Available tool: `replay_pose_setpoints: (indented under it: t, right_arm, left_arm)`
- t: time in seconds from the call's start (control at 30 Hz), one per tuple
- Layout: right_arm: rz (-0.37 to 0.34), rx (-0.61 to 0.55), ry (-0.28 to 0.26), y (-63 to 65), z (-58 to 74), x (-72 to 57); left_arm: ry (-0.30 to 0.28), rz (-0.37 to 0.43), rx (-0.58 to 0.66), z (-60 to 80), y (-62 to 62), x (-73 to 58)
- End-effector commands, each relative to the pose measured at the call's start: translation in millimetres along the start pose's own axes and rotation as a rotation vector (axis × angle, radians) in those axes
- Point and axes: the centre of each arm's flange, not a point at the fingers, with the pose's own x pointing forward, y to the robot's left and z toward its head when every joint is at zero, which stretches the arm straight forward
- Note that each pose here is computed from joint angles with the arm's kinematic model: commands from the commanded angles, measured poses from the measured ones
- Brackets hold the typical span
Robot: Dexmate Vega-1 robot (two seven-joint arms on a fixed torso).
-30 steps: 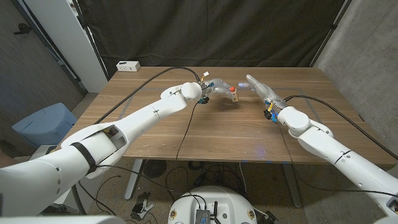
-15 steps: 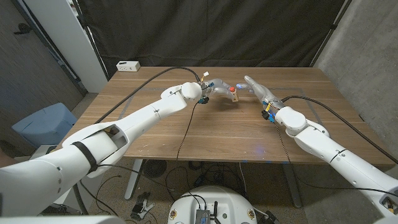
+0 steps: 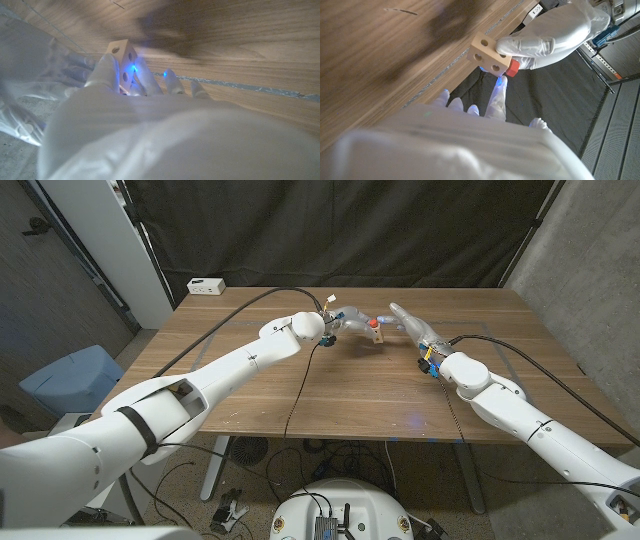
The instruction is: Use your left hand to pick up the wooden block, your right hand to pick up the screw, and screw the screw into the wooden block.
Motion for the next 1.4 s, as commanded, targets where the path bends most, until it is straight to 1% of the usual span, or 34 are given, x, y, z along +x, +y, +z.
replay_pose_setpoints:
  t: [0.03, 0.63, 1.4]
  right_arm:
    - [0.011, 0.0, -0.005, 4.0, 2.5, -2.2]
    - [0.014, -0.007, -0.001, 6.6, 5.2, -9.0]
    - [0.015, -0.015, 0.002, 6.9, 7.3, -17.2]
  left_arm:
    - [0.0, -0.004, -0.004, 0.2, -1.0, 0.8]
    - [0.007, -0.011, -0.018, -3.0, -3.6, 1.0]
    - [0.004, -0.018, -0.025, -3.2, -6.0, 2.2]
